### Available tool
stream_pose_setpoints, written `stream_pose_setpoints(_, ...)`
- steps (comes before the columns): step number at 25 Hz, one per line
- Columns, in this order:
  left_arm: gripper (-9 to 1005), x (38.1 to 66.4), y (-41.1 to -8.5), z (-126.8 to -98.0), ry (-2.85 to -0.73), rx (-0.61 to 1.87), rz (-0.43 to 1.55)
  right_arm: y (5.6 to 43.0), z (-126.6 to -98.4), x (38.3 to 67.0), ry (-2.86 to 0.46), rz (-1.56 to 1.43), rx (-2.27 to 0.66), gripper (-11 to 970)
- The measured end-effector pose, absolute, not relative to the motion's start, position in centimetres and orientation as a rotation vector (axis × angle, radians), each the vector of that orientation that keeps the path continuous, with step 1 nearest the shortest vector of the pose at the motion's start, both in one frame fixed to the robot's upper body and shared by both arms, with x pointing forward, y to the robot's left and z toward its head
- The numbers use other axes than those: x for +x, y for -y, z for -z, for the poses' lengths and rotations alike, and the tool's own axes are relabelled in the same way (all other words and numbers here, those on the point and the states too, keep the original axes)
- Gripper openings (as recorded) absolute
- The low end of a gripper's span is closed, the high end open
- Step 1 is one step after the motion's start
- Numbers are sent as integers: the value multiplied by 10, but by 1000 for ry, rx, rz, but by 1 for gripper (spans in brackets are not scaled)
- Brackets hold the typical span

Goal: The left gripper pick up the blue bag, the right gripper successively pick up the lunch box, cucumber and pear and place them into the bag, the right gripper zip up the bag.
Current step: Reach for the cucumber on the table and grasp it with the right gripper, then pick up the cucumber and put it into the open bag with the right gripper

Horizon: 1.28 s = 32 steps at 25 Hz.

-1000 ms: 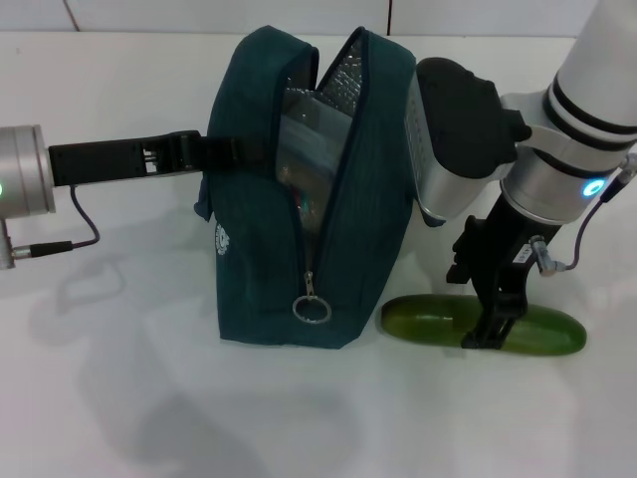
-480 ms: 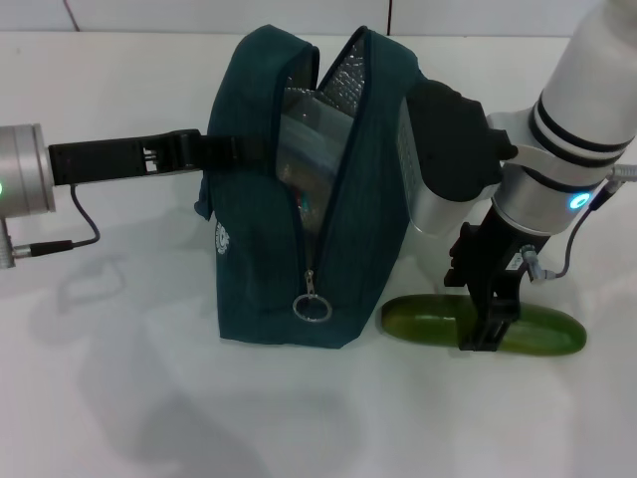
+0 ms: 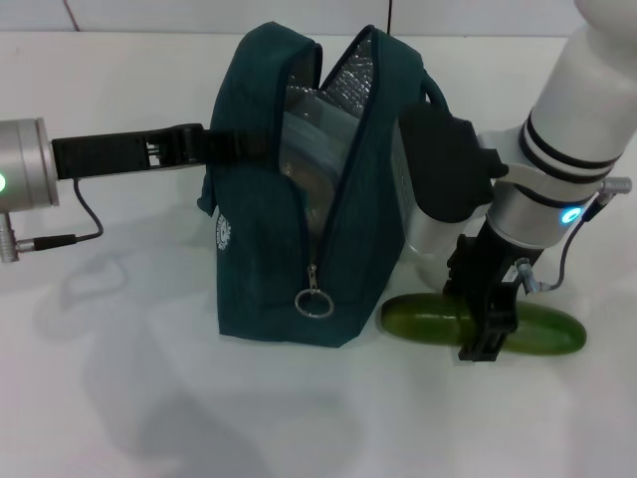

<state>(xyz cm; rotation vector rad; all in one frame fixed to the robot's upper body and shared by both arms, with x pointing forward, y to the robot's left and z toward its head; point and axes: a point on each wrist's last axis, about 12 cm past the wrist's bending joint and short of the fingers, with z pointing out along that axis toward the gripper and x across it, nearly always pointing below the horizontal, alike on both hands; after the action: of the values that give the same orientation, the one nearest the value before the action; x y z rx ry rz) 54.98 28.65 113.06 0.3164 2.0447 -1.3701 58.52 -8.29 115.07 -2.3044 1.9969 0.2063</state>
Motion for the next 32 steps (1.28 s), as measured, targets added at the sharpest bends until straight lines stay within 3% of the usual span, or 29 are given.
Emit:
stream_pose_setpoints(11, 41, 551, -286, -1131, -2043, 319, 1370, 81, -1144, 587, -1978, -167, -2292, 777)
stream_pose_setpoints(18, 42, 552, -285, -1132, -2043, 321, 1369, 80, -1142, 585, -1985, -156, -2297, 656)
stream_pose_setpoints(32, 42, 550, -289, -1131, -2049, 312, 1368, 75, -1172, 565, -2009, -100, -2337, 648)
